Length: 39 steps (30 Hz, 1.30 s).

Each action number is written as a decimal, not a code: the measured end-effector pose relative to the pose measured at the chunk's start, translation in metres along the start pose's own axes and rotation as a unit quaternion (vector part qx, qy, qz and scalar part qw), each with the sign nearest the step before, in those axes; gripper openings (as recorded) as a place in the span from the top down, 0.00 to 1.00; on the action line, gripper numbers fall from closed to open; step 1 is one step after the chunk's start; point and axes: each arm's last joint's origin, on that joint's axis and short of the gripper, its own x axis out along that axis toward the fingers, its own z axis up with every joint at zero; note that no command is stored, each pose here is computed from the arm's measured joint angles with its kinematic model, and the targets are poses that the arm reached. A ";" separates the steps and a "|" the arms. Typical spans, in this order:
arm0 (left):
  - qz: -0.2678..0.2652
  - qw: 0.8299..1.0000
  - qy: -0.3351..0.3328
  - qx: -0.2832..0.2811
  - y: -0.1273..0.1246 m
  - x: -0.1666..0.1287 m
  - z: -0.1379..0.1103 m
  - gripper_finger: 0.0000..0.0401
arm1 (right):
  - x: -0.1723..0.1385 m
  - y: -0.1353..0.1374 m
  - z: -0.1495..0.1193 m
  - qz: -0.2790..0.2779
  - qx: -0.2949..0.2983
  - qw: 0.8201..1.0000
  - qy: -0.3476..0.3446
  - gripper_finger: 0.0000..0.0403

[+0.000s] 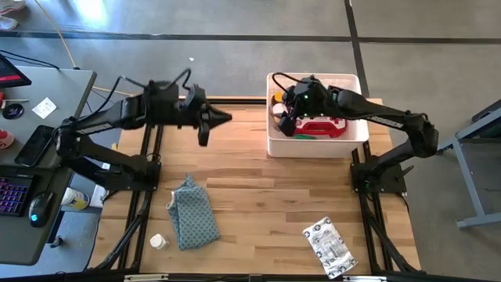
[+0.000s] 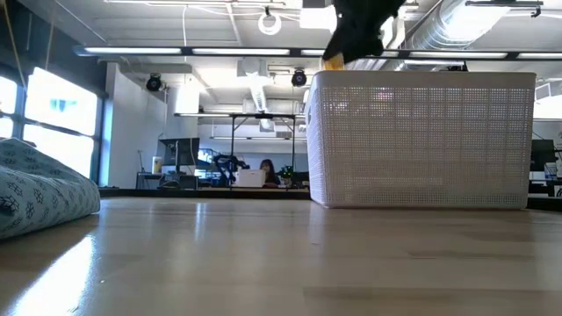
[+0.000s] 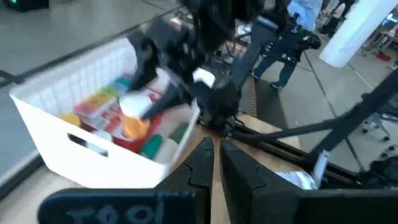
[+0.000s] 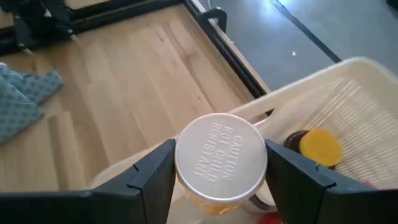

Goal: Pick & place medical supplies in basket/bin
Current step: Put the orange pill bottle into the white bin

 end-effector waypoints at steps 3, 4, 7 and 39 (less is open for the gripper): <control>-0.001 1.000 0.000 0.013 0.016 0.000 0.005 0.84 | 0.016 -0.007 -0.012 -0.004 0.008 1.000 -0.003 0.46; -0.002 1.000 0.000 0.018 0.020 0.000 0.006 0.84 | 0.020 -0.010 -0.016 -0.006 0.011 1.000 -0.005 0.46; -0.003 1.000 0.000 0.026 0.031 -0.002 0.009 0.84 | 0.032 -0.017 -0.026 -0.002 0.033 0.999 -0.016 0.46; -0.034 0.999 0.009 -0.002 0.095 0.039 0.018 0.84 | 0.080 -0.057 -0.111 0.027 0.106 0.994 -0.009 0.46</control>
